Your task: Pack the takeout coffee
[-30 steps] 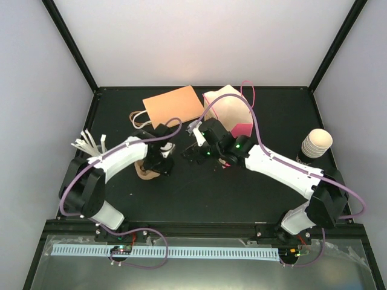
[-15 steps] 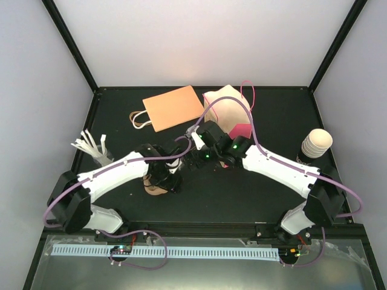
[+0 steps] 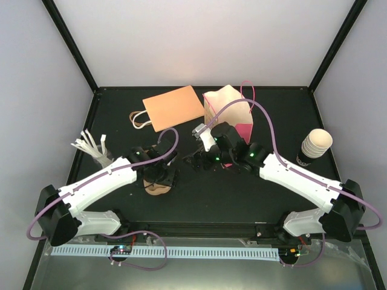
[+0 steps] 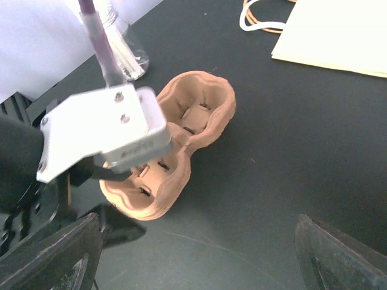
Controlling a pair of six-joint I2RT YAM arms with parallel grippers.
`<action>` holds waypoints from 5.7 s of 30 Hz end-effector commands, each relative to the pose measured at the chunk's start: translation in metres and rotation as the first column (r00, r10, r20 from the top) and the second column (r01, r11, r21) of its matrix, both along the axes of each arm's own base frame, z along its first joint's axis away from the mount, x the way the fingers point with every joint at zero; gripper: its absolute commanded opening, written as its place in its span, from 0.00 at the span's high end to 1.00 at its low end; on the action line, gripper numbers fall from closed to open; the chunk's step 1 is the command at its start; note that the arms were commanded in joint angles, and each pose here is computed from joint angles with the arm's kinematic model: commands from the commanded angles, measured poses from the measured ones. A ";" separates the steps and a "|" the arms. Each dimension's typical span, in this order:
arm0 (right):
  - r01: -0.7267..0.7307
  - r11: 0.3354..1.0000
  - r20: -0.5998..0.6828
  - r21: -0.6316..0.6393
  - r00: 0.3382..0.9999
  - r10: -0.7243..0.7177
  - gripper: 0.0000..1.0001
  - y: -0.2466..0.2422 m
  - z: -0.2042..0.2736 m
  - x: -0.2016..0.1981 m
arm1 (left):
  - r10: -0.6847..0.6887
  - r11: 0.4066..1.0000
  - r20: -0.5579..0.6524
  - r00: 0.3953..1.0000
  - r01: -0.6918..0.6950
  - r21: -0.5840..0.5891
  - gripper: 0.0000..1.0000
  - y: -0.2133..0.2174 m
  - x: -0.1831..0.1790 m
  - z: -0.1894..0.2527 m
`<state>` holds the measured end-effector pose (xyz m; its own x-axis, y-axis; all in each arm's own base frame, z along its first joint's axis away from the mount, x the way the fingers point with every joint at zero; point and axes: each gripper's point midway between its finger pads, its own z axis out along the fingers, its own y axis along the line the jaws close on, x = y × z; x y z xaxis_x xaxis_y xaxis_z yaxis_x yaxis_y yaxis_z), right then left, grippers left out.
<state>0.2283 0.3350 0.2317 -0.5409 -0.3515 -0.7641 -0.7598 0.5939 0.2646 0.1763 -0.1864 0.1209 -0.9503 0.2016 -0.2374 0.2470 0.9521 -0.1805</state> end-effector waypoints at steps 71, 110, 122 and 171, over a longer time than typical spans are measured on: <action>0.008 1.000 -0.095 -0.021 0.995 -0.010 0.05 0.004 -0.025 -0.004 | 0.472 0.879 0.110 0.875 -0.476 0.016 0.90 0.032 0.029 0.005; -0.129 0.991 -0.444 0.033 0.886 0.130 0.20 0.076 -0.100 -0.041 | 0.379 0.920 0.054 0.924 -0.370 -0.127 0.93 0.008 0.025 0.013; -0.027 0.996 -0.372 -0.087 0.928 -0.008 0.22 0.049 -0.107 -0.026 | 0.376 0.925 0.093 0.922 -0.366 -0.104 0.93 0.015 0.028 0.034; 0.288 0.951 0.091 -0.107 0.956 -0.279 0.18 -0.115 0.018 -0.036 | 0.052 0.958 0.058 0.997 -0.033 -0.284 0.06 -0.151 -0.011 0.073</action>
<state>0.1982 0.2204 0.2581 -0.5635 -0.2790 -0.7776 -0.5652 0.8167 0.1166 0.1583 -0.3225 0.1336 -0.9732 0.0647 -0.2209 0.1358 0.9363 -0.3240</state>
